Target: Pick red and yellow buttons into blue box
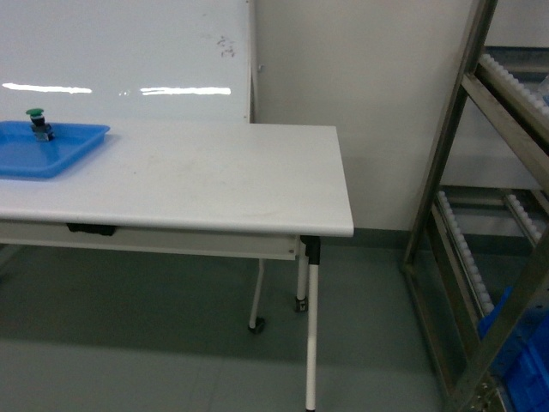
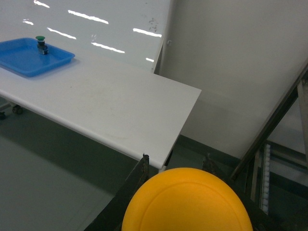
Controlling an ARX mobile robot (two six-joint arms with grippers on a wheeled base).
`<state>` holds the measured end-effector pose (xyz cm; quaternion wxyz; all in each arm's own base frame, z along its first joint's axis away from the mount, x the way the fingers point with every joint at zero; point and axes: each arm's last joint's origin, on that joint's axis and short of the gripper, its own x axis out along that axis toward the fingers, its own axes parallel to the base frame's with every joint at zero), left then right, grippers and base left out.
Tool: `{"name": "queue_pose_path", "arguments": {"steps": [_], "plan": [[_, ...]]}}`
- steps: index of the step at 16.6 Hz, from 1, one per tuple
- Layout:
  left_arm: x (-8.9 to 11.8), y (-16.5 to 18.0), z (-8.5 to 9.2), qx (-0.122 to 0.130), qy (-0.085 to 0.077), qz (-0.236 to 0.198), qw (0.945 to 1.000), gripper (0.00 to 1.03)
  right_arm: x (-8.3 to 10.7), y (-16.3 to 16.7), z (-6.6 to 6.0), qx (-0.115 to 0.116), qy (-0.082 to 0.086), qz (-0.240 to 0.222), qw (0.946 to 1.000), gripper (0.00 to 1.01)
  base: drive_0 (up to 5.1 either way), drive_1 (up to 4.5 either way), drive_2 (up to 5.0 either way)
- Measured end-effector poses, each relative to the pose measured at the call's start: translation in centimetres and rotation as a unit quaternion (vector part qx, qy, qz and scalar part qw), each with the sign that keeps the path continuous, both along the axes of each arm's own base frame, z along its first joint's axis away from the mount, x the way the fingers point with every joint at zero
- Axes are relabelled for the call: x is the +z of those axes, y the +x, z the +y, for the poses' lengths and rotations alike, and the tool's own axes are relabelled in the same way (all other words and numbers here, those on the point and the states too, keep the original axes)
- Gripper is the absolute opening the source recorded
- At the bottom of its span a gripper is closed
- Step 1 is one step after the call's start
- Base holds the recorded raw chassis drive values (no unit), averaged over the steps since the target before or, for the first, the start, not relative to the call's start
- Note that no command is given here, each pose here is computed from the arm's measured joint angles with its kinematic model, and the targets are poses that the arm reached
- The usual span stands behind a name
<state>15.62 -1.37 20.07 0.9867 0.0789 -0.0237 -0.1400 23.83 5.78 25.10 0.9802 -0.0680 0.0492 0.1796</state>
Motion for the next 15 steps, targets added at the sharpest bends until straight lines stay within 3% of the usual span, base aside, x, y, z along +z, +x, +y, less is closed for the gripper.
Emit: {"name": "queue_pose_path", "arguments": {"steps": [15], "plan": [[-0.01, 0.0, 0.0, 0.0, 0.0, 0.001, 1.0, 0.24, -0.02, -0.01, 0.02, 0.002, 0.0, 0.001, 1.0, 0.29, 4.5, -2.18, -2.2]]}}
